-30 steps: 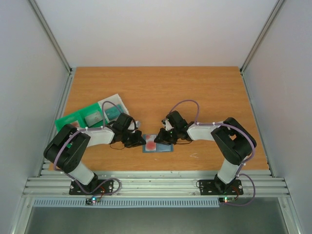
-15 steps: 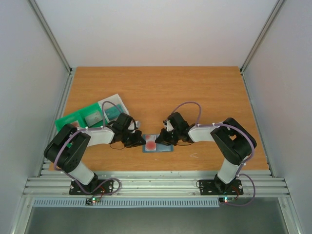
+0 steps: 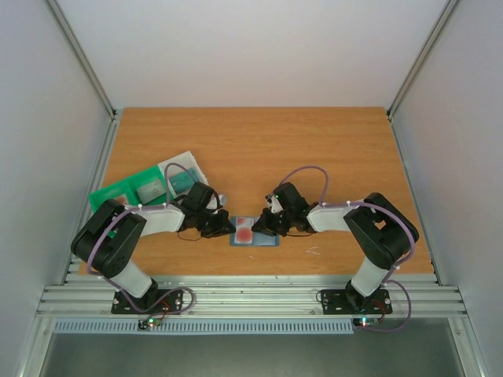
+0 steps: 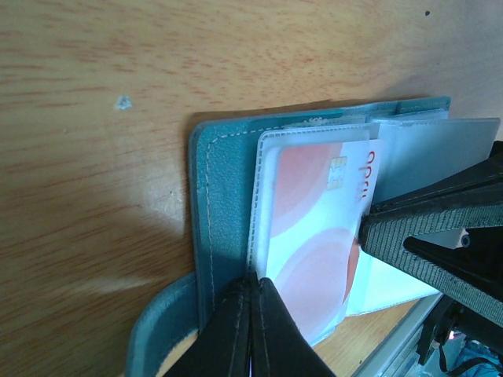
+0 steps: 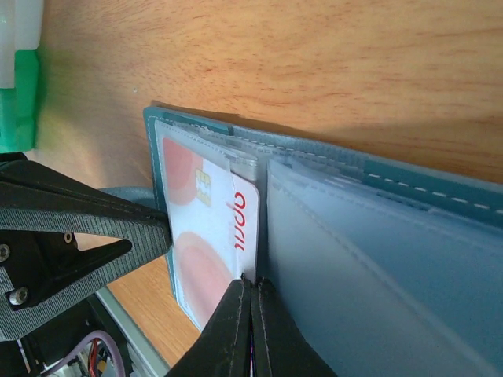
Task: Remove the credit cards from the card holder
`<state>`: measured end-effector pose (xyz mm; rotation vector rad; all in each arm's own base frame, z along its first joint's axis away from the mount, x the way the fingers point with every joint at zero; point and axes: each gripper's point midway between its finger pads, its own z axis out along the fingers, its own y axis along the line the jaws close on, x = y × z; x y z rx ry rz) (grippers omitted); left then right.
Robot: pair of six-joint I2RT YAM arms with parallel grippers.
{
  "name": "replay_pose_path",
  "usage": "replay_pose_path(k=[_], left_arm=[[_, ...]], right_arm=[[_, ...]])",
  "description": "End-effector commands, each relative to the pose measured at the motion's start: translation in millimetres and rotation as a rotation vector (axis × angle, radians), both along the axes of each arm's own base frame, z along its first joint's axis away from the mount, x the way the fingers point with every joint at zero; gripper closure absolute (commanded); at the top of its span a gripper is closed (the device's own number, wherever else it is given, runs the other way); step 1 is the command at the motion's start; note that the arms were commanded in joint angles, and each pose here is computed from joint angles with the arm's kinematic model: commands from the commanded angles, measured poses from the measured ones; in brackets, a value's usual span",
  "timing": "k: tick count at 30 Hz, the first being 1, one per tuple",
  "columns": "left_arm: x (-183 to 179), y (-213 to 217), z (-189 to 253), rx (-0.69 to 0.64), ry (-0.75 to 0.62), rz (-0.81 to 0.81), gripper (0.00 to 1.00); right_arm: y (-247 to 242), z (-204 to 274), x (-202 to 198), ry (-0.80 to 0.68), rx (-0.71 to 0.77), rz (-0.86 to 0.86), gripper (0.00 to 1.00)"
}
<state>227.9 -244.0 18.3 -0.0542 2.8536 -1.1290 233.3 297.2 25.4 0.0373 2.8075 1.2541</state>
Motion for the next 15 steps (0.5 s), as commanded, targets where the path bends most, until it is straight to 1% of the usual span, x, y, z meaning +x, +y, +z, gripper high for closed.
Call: replay_pose_path(k=[1,7,11,15], left_arm=[[-6.9,13.8,-25.7,0.101,0.025,0.011,0.97],[-7.6,15.6,-26.5,0.104,0.027,0.024,0.97],[-7.0,16.4,-27.4,0.113,0.034,0.030,0.97],[-7.2,15.3,-27.7,0.104,0.043,0.038,0.97]], right_arm=[[0.0,5.2,0.8,-0.004,0.030,-0.016,0.99],[-1.5,4.1,3.0,-0.005,0.028,-0.040,0.98],[-1.5,1.7,4.5,0.008,0.014,-0.044,0.89],[-2.4,-2.5,3.2,0.018,0.009,-0.049,0.85]])
